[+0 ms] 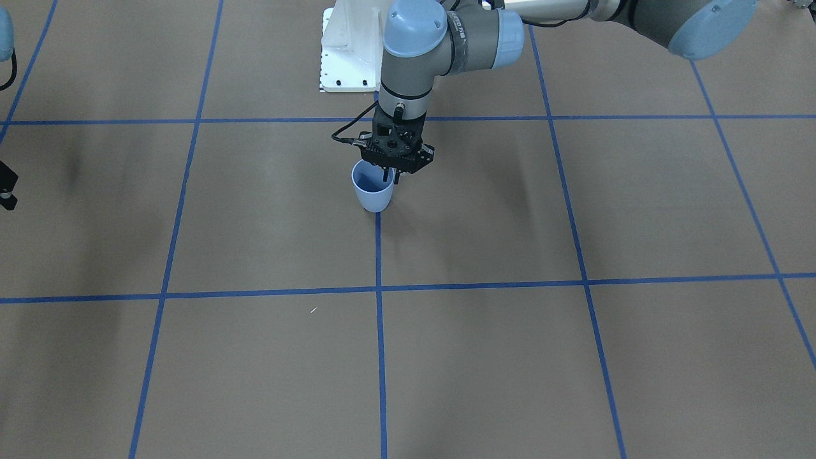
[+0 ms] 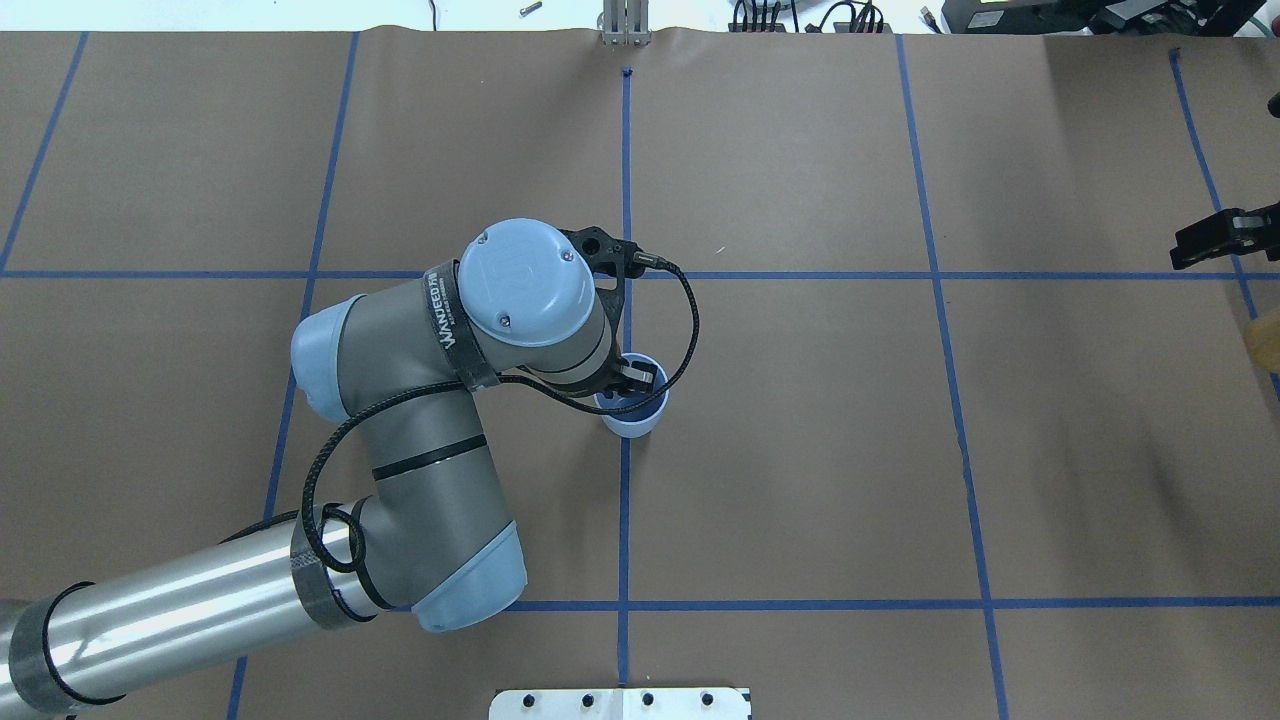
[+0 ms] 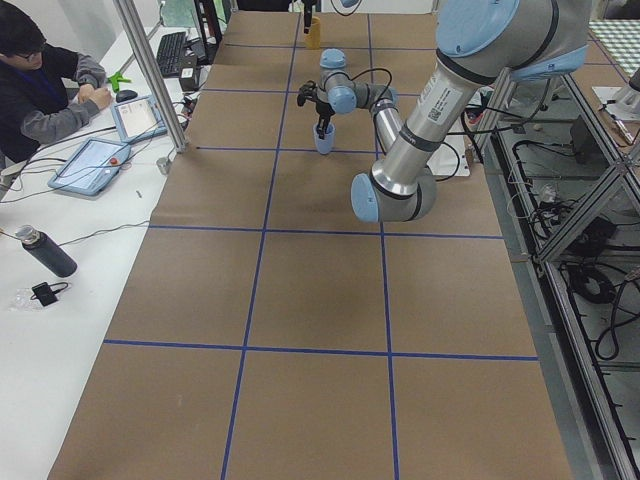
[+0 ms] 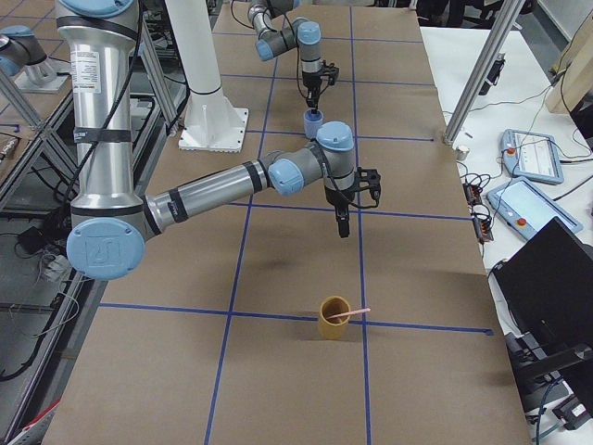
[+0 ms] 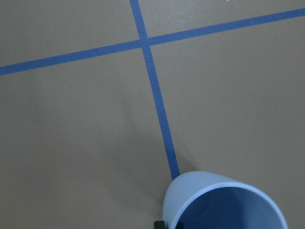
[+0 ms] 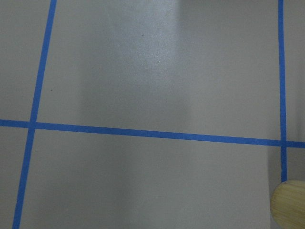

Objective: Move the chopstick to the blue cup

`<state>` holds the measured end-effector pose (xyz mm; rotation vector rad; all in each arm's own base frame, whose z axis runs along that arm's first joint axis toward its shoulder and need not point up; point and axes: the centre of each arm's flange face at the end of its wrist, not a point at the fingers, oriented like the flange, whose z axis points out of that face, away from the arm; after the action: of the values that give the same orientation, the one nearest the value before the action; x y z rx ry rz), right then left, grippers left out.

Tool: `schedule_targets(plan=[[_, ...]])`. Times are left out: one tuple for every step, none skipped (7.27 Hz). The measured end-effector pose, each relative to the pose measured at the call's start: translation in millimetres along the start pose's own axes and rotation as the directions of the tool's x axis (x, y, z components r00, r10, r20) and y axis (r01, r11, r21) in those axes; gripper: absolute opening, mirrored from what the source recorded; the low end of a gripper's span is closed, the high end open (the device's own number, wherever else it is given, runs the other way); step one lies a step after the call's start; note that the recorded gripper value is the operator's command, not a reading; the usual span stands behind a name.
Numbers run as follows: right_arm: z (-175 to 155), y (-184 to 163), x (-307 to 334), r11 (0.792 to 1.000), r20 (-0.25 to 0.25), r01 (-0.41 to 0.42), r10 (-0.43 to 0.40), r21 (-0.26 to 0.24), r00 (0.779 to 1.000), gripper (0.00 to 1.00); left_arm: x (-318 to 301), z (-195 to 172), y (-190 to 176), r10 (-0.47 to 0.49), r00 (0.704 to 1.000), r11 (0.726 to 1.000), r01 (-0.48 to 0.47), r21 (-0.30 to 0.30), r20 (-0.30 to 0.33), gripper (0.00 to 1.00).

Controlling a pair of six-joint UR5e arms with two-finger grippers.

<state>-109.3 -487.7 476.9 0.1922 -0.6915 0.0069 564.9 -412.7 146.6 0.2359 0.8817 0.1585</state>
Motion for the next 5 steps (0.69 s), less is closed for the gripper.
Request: schedule_targets(plan=[[0.1,-0.1,-0.2,1.0,0.001,0.0,0.0,-0.001,1.0,1.0,-1.4,-7.8,-1.7,-0.001,1.0,1.0,0.001,0.024,-0.003,0.98],[-0.5,-0.9,-1.2,1.0,0.004,0.001,-0.001,0.0,1.0,1.0,-6.7,-28.0,-9.6,-0.007,1.0,0.999,0.009,0.052,-0.024,0.98],[-1.3,-2.2,-2.6,1.0,0.007,0.005,-0.005,0.002,1.0,1.0,-26.6,-56.0,-30.0,-0.032,0.998,0.998,0.035,0.054,-0.062,0.98],[-3.1,-3.8,-1.5,1.0,0.008,0.006,-0.006,0.004,1.0,1.0,-64.7,-83.7,-57.2,-0.061,0.993,0.998,0.064,0.021,-0.103,0.99],[-7.0,-5.2,7.0,1.0,0.004,0.013,-0.013,0.007,1.0,1.0,-125.5,-109.7,-84.4,-0.055,0.991,0.999,0.055,-0.003,-0.123,0.99]])
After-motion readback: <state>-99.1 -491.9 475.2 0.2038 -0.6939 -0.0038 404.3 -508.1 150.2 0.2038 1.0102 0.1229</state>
